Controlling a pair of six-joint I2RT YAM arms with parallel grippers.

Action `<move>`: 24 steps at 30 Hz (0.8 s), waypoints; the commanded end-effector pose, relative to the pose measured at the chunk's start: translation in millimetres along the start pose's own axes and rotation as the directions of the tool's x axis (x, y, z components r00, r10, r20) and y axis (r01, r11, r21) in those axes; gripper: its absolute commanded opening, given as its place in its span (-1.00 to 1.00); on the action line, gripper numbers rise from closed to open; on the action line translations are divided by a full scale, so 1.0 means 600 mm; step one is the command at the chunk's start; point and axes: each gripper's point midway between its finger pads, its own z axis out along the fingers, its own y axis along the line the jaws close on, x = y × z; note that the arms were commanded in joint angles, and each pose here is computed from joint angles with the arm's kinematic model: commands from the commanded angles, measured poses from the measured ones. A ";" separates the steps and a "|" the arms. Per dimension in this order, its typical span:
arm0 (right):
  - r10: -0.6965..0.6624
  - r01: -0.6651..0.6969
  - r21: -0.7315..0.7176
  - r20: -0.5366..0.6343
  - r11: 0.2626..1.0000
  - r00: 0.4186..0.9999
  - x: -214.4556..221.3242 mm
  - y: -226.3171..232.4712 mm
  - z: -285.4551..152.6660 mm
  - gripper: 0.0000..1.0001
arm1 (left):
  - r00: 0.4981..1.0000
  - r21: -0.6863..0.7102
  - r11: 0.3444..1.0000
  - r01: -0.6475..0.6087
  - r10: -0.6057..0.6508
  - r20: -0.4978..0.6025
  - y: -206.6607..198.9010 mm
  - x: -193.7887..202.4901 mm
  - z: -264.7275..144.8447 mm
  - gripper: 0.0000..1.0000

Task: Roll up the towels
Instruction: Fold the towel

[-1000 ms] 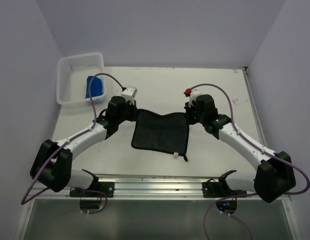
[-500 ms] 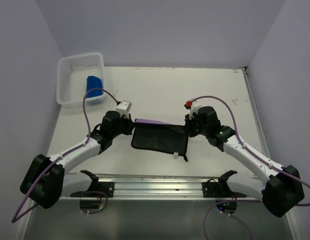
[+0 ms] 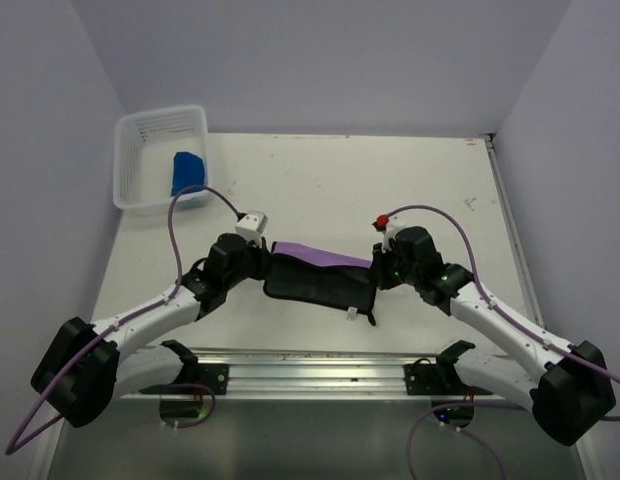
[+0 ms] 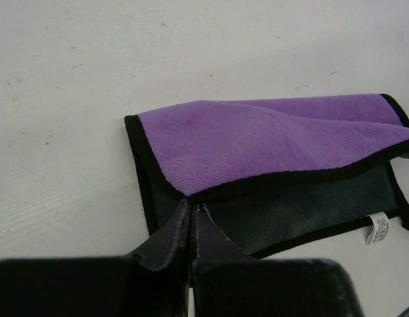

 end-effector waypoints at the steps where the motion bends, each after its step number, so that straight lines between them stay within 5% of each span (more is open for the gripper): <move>1: 0.036 -0.036 -0.022 -0.002 0.999 0.999 0.004 0.011 -0.009 -1.00 | 0.999 -0.023 0.999 0.030 -0.029 0.043 0.000 -0.005 -0.009 -1.00; 24: 0.044 -0.049 -0.047 -0.105 0.998 0.994 0.069 0.016 -0.007 -1.00 | 0.999 -0.022 0.999 0.044 -0.044 -0.005 -0.002 0.065 -0.025 -1.00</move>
